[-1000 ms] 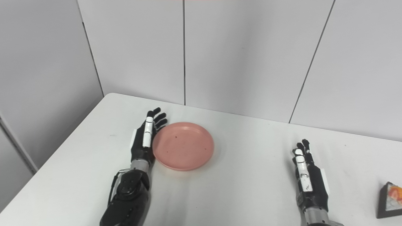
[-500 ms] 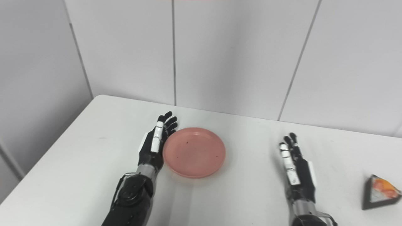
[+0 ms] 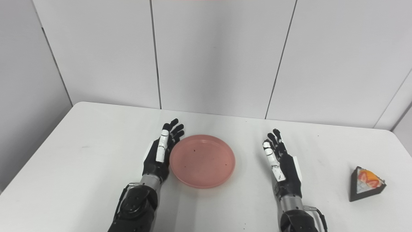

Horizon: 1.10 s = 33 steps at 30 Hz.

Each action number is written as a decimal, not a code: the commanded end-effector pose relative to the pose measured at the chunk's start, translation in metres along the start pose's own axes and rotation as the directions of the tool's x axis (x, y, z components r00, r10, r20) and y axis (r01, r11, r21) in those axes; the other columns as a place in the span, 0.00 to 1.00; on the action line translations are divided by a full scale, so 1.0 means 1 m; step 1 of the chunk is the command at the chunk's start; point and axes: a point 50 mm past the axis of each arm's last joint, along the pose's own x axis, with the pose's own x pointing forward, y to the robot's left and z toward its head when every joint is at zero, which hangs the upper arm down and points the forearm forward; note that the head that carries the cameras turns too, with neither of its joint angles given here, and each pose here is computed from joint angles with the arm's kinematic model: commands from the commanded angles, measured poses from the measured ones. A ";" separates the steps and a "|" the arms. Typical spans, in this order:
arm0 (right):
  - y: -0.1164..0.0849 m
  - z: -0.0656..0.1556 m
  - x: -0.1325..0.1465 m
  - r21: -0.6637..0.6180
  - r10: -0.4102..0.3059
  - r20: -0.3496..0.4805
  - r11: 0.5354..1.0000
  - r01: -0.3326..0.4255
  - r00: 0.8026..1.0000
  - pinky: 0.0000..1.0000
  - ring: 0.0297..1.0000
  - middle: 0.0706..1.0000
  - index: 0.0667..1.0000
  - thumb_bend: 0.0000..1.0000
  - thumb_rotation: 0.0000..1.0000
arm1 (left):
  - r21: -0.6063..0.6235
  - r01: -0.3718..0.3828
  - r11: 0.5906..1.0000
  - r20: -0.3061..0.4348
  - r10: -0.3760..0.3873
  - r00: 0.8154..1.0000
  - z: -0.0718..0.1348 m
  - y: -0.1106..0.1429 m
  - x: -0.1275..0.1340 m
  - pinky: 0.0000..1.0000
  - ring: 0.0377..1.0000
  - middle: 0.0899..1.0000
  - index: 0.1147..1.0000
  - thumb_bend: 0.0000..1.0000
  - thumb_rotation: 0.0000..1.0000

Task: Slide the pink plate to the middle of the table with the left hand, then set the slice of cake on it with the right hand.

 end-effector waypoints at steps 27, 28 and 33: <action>0.007 0.004 0.001 0.016 0.010 0.037 1.000 -0.010 0.999 0.96 0.92 0.93 0.96 0.65 0.71 | 0.036 0.011 0.999 -0.036 -0.009 0.999 -0.010 -0.010 -0.004 0.94 0.91 0.89 0.88 0.64 1.00; 0.008 0.004 0.001 0.016 0.009 0.038 1.000 -0.010 0.999 0.96 0.91 0.93 0.96 0.64 0.71 | 0.042 0.013 0.999 -0.036 -0.012 0.999 -0.010 -0.009 -0.004 0.93 0.91 0.90 0.88 0.64 1.00; 0.007 0.005 0.001 0.019 0.006 0.041 1.000 -0.007 0.999 0.96 0.91 0.93 0.95 0.64 0.71 | 0.067 0.014 0.998 -0.018 -0.013 1.000 -0.009 -0.010 -0.005 0.92 0.90 0.89 0.88 0.64 1.00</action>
